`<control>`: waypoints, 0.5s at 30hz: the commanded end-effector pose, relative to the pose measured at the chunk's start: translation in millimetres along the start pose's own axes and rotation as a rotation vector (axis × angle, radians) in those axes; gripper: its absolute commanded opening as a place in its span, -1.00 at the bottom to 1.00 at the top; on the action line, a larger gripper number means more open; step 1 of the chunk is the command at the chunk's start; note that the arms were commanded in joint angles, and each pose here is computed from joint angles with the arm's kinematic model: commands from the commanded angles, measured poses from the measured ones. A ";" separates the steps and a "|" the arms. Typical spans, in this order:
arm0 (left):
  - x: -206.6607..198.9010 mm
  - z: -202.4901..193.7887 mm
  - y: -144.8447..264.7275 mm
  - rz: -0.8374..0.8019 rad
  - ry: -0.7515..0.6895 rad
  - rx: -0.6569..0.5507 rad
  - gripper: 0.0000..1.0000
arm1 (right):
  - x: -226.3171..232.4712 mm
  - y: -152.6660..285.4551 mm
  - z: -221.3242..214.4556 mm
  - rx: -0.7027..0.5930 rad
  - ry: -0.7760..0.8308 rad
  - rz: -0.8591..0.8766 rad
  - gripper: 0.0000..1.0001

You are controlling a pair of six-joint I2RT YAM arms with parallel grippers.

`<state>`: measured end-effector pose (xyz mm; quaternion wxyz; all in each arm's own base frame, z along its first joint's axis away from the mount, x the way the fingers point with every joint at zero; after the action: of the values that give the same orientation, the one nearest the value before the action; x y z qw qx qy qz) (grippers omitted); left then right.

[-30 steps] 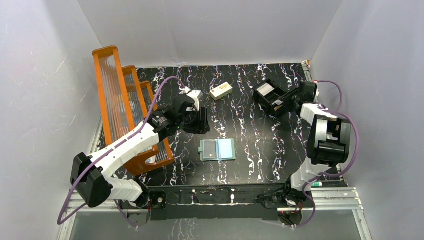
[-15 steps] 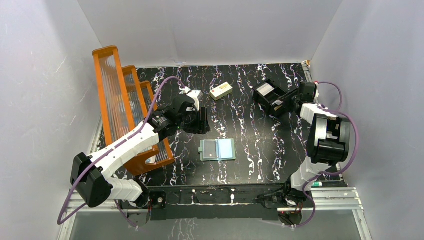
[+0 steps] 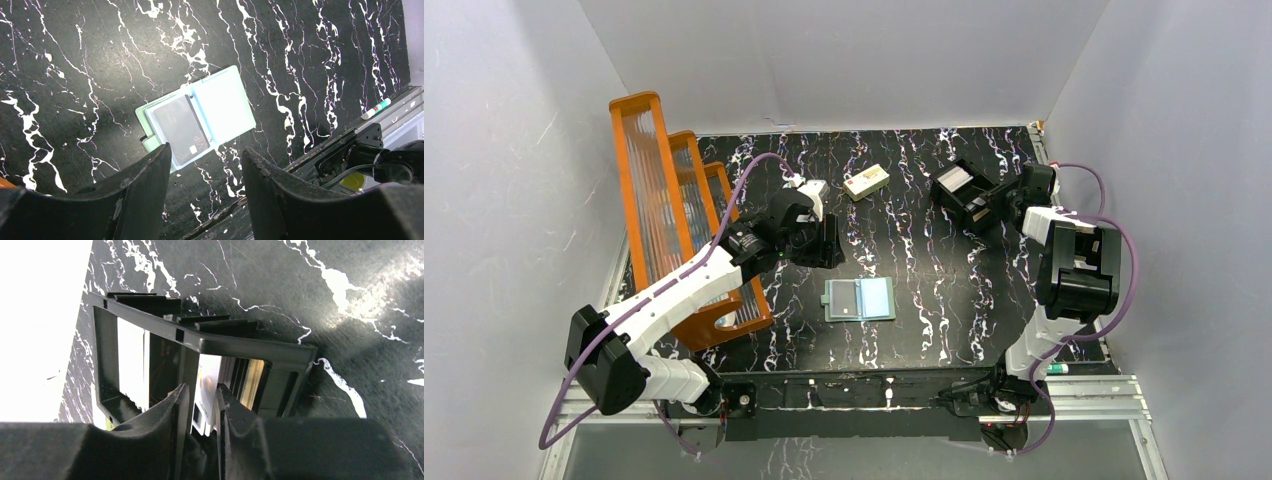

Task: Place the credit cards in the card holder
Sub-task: Pick up the credit card from the storage box.

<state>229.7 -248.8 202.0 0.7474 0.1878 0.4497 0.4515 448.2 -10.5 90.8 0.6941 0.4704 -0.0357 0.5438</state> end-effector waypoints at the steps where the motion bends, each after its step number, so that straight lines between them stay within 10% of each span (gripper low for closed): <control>1: -9.5 8.3 9.3 -0.036 0.002 -0.028 0.06 | 11.3 0.6 14.6 -0.070 0.021 0.066 -0.40; 9: -9.5 7.1 10.2 -0.041 0.004 -0.026 0.06 | 12.1 4.1 18.6 -0.087 0.038 0.060 -0.97; 15: -8.8 4.9 11.6 -0.044 0.016 -0.023 0.06 | 25.9 25.9 32.9 -0.131 0.078 0.087 -1.00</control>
<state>230.3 -250.0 202.9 0.7467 0.1831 0.4528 0.4516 452.8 -10.9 98.2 0.6938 0.4545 -0.0497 0.5565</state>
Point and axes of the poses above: each gripper's point midway between its finger pads, its own y axis back along the fingers, its own x axis along the line the jaws close on, z = x × y, the point moved 3 cm from there along y, back along the fingers, and after that the axes turned 12 degrees about y, right-handed, at the moved point
